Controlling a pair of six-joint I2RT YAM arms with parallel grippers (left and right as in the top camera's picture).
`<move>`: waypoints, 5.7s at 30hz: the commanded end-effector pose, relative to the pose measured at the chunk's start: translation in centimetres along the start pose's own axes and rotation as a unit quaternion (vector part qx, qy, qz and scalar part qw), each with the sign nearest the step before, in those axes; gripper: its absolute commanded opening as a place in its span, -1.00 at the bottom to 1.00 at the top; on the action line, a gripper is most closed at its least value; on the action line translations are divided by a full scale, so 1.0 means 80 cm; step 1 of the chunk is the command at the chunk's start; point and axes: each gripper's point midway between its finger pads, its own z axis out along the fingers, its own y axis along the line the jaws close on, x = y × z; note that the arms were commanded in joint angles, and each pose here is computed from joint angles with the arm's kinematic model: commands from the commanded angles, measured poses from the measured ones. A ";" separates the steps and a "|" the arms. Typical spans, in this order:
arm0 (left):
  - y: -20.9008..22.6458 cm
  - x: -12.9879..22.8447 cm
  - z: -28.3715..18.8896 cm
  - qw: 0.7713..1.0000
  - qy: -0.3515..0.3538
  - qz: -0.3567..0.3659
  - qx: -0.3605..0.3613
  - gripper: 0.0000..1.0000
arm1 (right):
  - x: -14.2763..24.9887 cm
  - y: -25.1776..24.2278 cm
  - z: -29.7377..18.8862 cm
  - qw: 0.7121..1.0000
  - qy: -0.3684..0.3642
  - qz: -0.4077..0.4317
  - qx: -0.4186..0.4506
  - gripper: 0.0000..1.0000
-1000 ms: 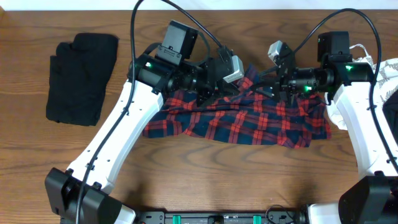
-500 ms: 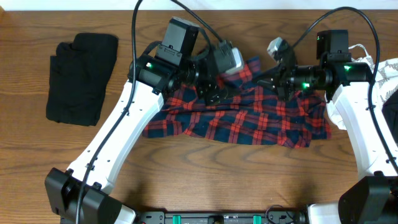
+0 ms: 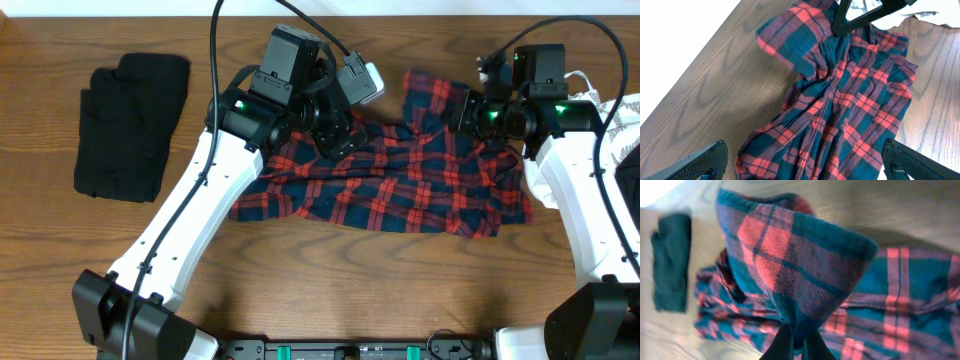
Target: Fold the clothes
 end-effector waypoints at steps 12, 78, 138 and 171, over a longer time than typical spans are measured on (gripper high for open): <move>0.000 -0.007 -0.012 1.000 -0.002 -0.005 -0.008 0.96 | 0.002 -0.065 -0.035 0.942 -0.014 0.332 0.057 -0.98; 0.073 0.029 -0.016 0.984 0.052 -0.083 -0.151 0.96 | 0.014 -0.070 -0.044 0.995 0.010 0.046 0.091 -0.21; -0.004 0.335 0.013 0.778 0.447 -0.439 -0.037 -0.06 | 0.053 -0.080 -0.038 0.984 0.056 0.020 0.170 -0.28; 0.099 0.238 -0.038 0.861 0.274 -0.364 -0.226 0.68 | 0.054 -0.077 -0.032 0.986 0.061 -0.017 0.156 -0.40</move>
